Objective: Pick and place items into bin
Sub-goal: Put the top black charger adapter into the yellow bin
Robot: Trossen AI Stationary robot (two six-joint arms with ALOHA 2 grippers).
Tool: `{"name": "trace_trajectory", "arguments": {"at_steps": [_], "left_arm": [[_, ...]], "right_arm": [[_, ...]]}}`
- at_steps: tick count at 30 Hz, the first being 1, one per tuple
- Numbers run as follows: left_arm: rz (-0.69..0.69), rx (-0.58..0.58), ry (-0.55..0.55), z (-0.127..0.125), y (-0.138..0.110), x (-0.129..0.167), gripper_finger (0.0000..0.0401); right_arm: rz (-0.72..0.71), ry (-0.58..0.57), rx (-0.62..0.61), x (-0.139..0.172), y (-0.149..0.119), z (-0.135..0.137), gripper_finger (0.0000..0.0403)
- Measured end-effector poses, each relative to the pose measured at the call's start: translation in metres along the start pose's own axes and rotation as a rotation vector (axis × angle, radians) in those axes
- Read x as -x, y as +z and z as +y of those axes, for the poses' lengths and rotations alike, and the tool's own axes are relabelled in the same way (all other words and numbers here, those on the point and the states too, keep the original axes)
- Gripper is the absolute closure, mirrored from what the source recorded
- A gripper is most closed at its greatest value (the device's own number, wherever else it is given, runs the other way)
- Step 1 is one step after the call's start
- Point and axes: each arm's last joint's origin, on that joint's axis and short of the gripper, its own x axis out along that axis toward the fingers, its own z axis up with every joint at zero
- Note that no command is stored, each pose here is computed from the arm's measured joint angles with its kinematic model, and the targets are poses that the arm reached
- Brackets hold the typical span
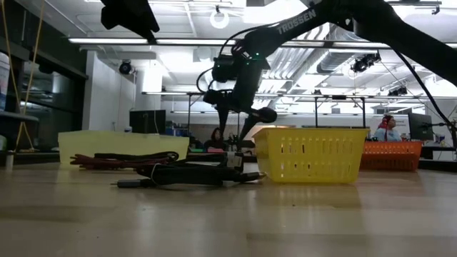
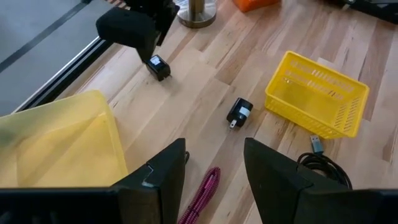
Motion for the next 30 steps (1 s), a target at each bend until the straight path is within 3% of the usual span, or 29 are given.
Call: {"name": "trace_trajectory", "arguments": {"at_steps": [5, 17, 30], "left_arm": [[0.001, 0.000, -0.001, 0.000, 0.000, 0.000, 0.0249], [0.009, -0.002, -0.012, 0.000, 0.000, 0.000, 0.0249], [-0.001, -0.034, -0.024, -0.001, 0.001, 0.000, 0.0249]], "right_arm": [[0.015, 0.000, -0.061, -0.008, 0.001, -0.001, 0.0132], [0.000, -0.041, -0.138, -0.030, 0.007, -0.007, 0.0131], [0.016, -0.094, -0.148, -0.045, 0.008, -0.014, 0.0191]]}}
